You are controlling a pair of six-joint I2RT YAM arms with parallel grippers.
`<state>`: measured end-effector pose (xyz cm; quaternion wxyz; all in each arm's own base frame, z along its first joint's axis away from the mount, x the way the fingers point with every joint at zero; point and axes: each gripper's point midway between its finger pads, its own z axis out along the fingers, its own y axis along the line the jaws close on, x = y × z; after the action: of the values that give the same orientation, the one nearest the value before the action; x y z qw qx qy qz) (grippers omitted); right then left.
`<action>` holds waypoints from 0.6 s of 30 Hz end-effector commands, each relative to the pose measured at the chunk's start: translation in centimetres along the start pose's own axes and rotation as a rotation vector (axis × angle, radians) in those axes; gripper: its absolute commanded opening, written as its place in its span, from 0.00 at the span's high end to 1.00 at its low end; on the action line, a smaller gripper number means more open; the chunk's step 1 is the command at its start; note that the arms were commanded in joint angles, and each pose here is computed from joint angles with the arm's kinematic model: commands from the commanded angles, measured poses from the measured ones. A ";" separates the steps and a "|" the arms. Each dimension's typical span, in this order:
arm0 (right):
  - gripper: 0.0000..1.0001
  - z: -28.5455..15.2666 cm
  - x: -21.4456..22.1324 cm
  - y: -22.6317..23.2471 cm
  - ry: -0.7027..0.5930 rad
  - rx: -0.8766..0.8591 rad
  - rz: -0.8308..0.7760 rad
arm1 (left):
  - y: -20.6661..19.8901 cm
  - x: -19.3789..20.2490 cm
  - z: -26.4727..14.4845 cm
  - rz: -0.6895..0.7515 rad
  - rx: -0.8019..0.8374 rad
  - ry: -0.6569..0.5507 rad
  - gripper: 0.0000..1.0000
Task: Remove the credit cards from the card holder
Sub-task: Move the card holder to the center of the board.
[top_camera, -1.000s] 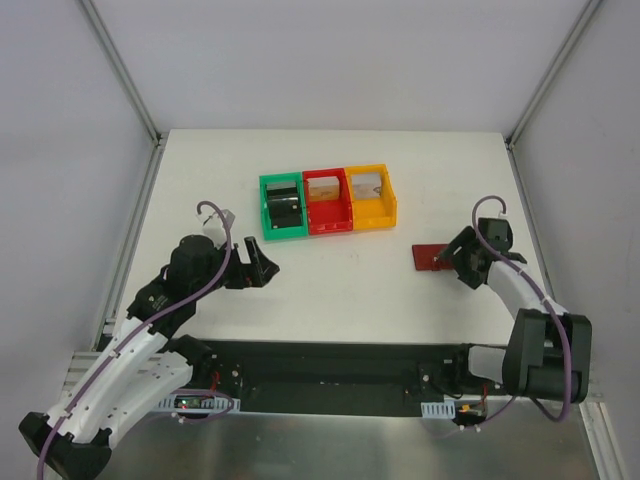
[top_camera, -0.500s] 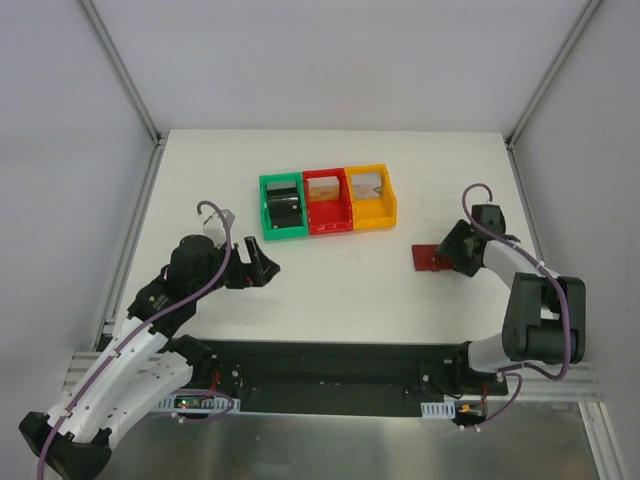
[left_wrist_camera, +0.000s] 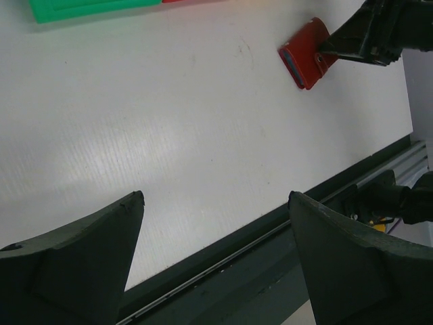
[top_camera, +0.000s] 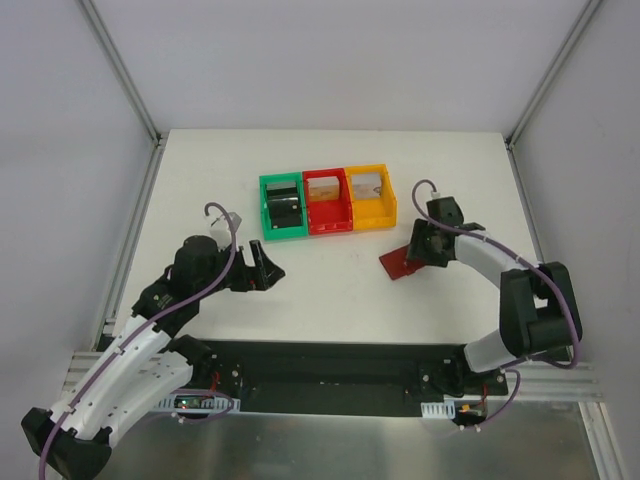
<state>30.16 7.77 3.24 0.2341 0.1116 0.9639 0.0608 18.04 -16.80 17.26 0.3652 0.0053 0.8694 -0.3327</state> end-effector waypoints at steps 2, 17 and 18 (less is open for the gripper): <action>0.44 -0.3 2.6 2.2 0.073 -0.017 -0.167 | -1.1 0.4 0.3 0.000 0.066 0.022 0.13; 0.26 -4.1 7.7 5.7 0.050 -0.093 -0.326 | -2.5 4.6 3.0 0.019 0.046 0.160 0.14; 0.23 -4.8 7.1 5.7 0.025 -0.094 -0.317 | -2.8 4.4 3.2 0.025 0.047 0.159 0.14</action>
<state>22.96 16.12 2.94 0.2087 -0.0751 0.9712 0.0871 14.77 -20.75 13.30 0.2751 0.0631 0.8943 -0.3473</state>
